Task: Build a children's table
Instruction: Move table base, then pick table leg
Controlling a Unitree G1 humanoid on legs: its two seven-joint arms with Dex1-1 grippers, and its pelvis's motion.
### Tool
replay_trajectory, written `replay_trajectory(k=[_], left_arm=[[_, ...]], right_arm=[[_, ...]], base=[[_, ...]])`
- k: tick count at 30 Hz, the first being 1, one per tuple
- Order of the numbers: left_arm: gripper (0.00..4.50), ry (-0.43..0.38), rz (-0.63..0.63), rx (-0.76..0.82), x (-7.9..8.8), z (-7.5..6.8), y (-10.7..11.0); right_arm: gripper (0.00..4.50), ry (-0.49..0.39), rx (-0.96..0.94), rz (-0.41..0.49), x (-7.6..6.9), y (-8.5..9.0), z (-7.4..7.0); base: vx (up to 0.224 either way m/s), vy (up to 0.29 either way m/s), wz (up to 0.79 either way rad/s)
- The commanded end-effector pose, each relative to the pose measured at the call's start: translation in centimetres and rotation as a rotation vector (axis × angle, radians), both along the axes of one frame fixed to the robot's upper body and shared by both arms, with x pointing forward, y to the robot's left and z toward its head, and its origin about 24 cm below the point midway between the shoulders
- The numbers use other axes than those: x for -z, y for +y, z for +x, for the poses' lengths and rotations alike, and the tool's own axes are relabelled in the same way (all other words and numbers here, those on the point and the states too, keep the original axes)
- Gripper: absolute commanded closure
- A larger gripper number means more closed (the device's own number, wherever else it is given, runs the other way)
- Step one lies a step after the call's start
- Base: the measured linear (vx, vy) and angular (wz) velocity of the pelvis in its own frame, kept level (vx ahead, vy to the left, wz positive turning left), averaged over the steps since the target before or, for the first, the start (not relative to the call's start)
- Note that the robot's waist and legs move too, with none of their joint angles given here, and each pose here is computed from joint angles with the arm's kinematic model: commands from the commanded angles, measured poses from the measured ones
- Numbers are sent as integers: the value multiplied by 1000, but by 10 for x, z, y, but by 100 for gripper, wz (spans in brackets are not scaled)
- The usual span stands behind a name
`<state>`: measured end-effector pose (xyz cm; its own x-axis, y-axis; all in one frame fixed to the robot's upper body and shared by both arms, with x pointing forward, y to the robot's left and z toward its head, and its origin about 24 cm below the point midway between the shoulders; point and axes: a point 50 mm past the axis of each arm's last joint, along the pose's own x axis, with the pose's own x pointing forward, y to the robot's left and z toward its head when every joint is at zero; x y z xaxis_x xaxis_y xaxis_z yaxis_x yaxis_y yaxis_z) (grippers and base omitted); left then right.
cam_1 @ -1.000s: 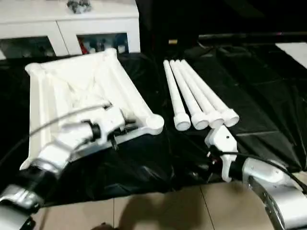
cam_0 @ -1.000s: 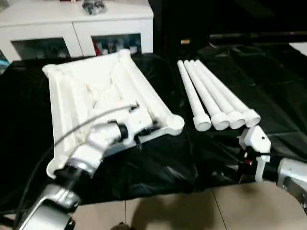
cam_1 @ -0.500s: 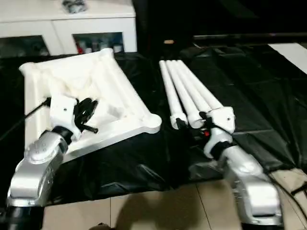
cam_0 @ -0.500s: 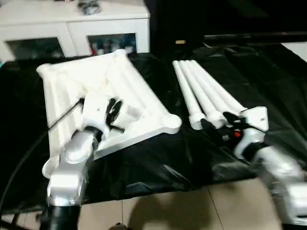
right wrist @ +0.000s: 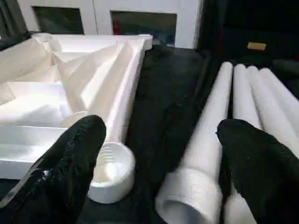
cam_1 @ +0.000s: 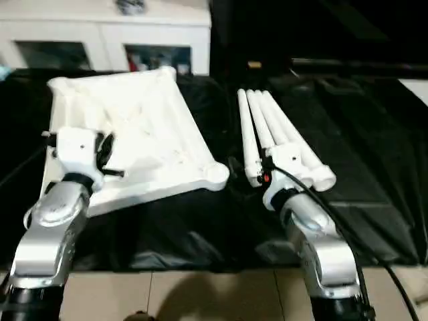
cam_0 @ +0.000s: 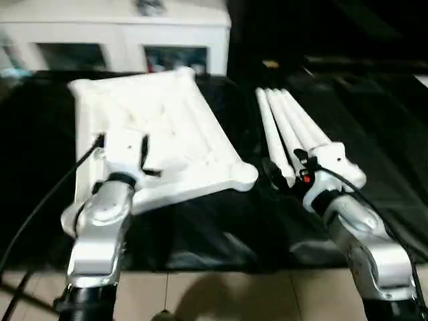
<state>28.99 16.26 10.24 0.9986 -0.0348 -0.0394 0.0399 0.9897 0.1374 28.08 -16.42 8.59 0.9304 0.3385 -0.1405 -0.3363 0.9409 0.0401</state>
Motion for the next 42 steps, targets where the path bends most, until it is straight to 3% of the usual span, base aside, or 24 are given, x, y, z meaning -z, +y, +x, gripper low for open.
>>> replay_trajectory(k=[1,7,13,32,36,41,42], left_arm=[[366,-6,12,-12,-4,-1,2],[366,-21,42,32,-6,-3,1],[366,-20,31,58,-8,-4,-1],[366,7,24,79,-5,-3,1],[355,33,5,118,-4,-3,3],[325,93,2,305,-1,-4,-4],[321,107,42,370,-1,-4,-7]], right_arm=[[16,0,-32,13,-2,4,0],[16,-12,-91,-40,-2,18,3],[16,7,-133,-15,-1,20,5],[16,115,-40,-24,0,15,12],[8,163,-14,46,-3,15,19],[0,217,101,26,-7,8,40],[0,225,114,14,-11,9,51]], base=[[-9,-186,3],[-50,-132,8],[-29,-26,33],[118,-11,-2],[47,-68,-5],[0,0,0],[-74,16,9]])
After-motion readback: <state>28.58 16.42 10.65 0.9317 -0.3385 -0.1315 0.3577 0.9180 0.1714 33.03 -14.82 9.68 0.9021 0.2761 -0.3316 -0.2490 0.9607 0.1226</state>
